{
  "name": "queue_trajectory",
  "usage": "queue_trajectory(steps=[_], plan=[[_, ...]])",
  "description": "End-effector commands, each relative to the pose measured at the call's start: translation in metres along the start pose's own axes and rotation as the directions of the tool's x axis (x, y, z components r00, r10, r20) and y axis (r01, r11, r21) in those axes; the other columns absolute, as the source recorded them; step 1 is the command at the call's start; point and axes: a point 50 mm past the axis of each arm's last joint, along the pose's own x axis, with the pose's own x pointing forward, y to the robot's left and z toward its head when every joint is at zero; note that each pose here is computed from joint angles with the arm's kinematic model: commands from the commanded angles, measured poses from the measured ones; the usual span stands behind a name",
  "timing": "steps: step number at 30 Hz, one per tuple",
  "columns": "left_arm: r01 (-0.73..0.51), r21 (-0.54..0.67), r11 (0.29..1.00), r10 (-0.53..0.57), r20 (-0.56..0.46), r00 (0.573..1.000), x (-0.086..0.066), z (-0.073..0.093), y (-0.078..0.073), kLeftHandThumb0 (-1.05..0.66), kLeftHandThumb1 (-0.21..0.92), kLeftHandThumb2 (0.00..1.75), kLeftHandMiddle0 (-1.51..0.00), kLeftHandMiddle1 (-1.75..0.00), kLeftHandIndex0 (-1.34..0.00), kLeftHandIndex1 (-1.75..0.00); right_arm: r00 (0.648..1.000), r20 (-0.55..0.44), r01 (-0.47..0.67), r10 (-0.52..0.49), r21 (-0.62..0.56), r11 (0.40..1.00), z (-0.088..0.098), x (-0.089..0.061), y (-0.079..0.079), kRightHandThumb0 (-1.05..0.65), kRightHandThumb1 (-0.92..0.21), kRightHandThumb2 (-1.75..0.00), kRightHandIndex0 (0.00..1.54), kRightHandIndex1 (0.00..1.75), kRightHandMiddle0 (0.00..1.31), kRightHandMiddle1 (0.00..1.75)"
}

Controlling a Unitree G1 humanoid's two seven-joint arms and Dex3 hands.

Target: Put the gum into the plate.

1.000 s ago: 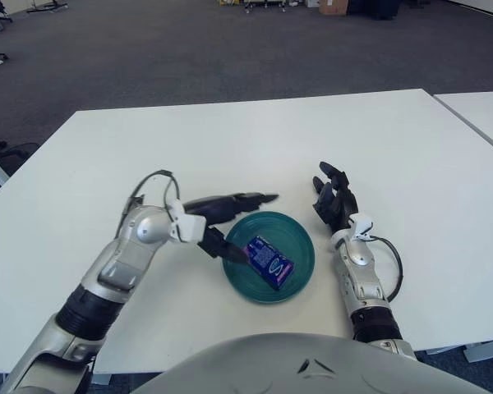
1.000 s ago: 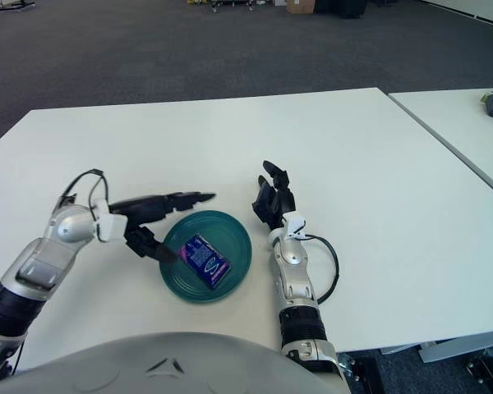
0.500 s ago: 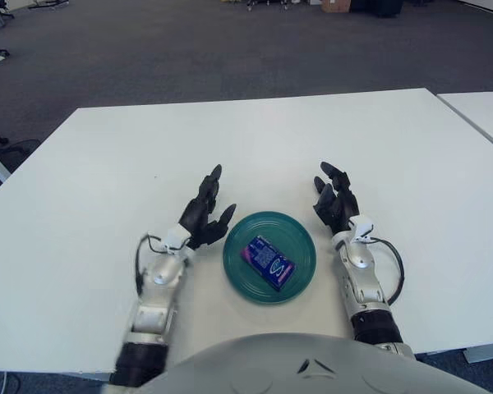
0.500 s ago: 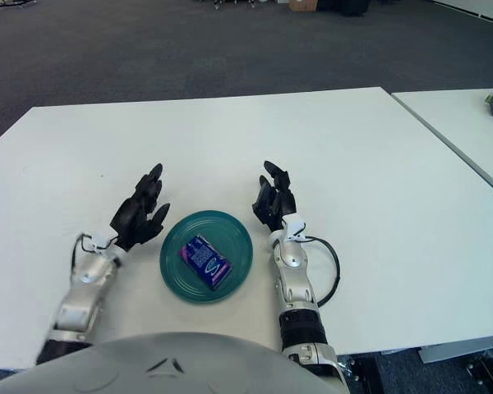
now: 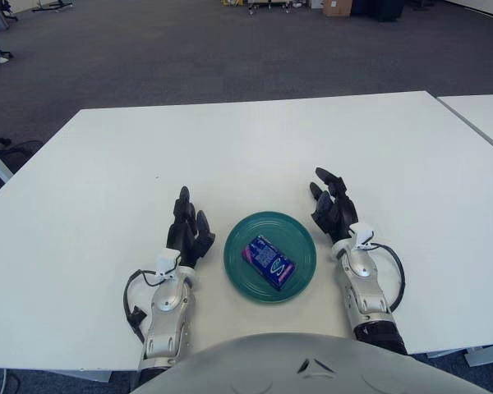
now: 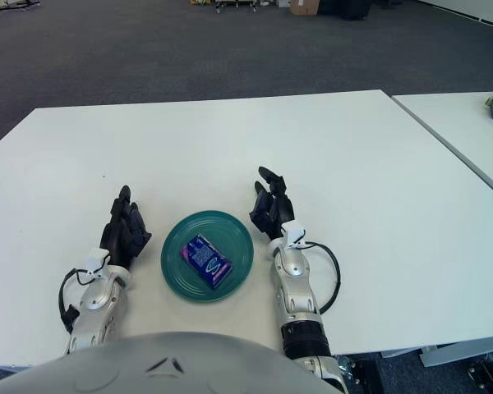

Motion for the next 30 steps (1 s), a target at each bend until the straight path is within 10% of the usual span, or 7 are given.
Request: queue_trajectory(steps=[1, 30], plan=[[-0.028, -0.063, 0.998, 0.023, -0.075, 0.997, -0.002, -0.018, -0.008, -1.05, 0.92, 1.01, -0.04, -0.01, 0.0, -0.23, 0.983, -0.18, 0.021, -0.018, 0.01, 1.0, -0.031, -0.018, -0.007, -0.86, -0.92, -0.95, 0.37, 0.01, 0.0, 0.63], [-0.004, -0.084, 0.996, -0.009, -0.159, 0.987, -0.022, -0.036, -0.023, -1.02, 0.92, 1.08, -0.07, -0.01, 0.0, -0.23, 0.982, -0.186, -0.014, 0.004, -0.052, 0.999, -0.029, -0.026, -0.009, -0.86, -0.92, -0.95, 0.34, 0.0, 0.0, 0.63]])
